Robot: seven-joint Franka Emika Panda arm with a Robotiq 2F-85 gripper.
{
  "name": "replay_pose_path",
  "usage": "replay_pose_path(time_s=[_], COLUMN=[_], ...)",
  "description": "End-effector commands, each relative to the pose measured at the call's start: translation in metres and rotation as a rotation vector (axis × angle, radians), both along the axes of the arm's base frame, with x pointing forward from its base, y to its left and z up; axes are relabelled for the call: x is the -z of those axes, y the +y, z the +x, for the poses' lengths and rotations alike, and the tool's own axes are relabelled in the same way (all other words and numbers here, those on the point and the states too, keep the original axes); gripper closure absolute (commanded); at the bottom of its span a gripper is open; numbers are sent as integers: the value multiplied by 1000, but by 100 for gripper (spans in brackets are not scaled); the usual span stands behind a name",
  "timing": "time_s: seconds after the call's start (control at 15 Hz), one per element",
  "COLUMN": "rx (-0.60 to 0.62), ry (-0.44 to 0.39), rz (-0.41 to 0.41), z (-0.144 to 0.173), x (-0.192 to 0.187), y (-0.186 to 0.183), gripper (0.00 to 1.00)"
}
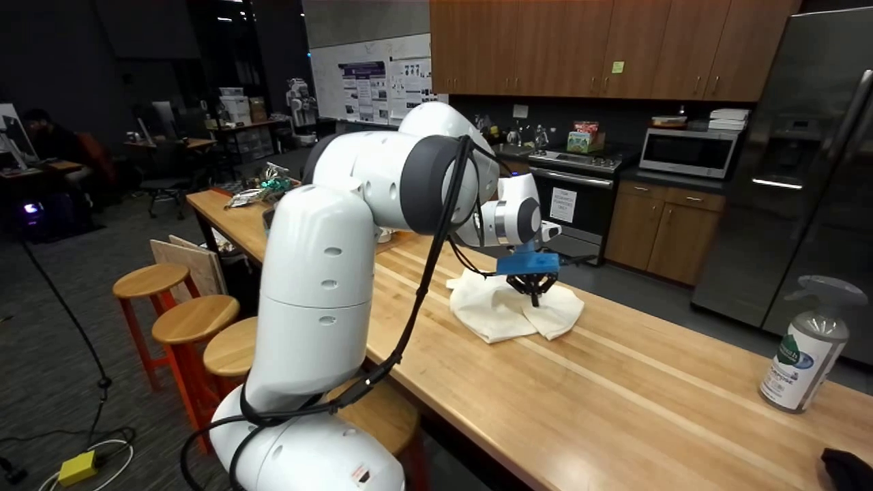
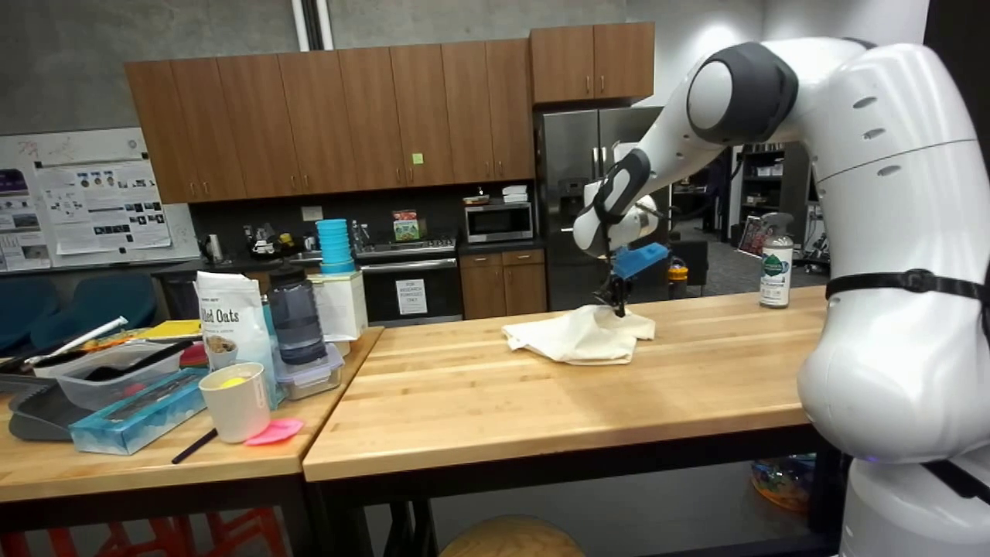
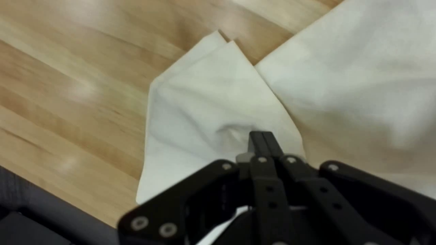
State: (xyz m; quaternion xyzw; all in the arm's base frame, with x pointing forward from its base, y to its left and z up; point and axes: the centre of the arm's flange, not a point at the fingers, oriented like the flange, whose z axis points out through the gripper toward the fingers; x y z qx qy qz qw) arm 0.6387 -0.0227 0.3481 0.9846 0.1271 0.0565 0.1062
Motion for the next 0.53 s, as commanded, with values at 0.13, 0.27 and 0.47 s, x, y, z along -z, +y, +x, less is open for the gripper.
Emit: replay_pose_path(time_s=[0.13,0.27,0.47], rx=[-240,-324,-404], ry=[-6,-8,1], rz=[23,38,48], z=[25,12,-6], x=[9,7,4], y=[134,170,197], gripper=[100,100,100])
